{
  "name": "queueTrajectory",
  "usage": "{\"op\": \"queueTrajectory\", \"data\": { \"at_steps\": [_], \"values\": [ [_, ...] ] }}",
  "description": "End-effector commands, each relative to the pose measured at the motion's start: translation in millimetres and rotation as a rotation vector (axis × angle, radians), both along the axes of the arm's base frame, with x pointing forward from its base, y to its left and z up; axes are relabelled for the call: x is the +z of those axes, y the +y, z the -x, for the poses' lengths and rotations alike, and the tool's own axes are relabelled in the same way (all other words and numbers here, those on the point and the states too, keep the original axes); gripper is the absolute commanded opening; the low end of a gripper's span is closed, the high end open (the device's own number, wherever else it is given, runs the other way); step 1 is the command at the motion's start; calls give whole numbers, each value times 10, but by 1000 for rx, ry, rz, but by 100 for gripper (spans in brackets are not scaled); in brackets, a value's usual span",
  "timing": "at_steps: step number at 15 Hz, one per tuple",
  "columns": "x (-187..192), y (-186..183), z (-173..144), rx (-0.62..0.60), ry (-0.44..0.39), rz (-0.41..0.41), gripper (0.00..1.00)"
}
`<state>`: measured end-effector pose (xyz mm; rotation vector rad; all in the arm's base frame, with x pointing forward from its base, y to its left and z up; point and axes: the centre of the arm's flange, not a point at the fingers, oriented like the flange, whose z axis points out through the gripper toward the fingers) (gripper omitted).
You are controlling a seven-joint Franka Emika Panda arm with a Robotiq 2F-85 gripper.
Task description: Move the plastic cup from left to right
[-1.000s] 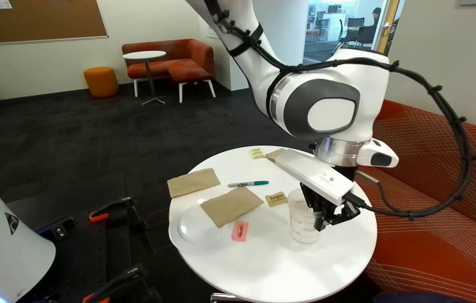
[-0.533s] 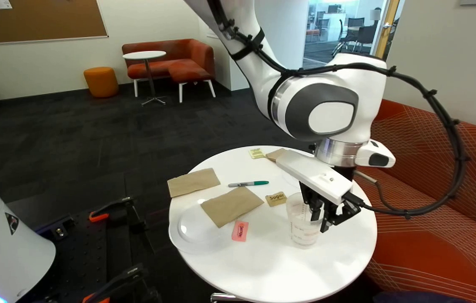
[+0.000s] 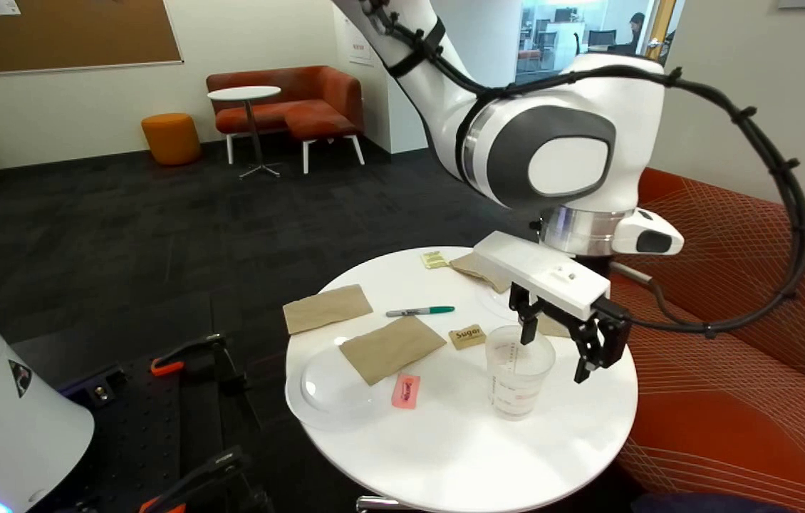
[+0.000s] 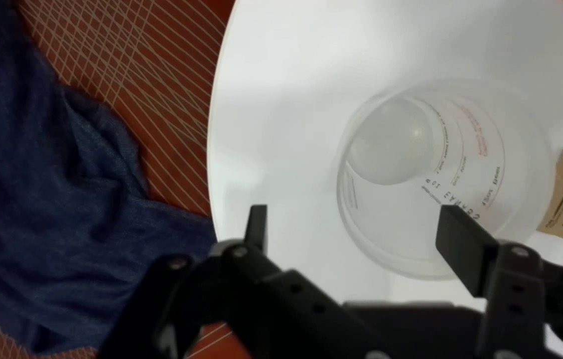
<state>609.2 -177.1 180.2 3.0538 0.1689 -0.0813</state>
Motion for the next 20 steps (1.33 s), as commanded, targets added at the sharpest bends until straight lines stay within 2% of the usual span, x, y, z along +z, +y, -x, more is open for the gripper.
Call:
{"op": "queueTrajectory", "data": {
  "at_steps": [1,9,20],
  "values": [
    [503,94,150,13,21,6,100],
    [1365,217,367,3,34,9,100],
    [2184,424,829,37,-69,0,100]
  ]
}}
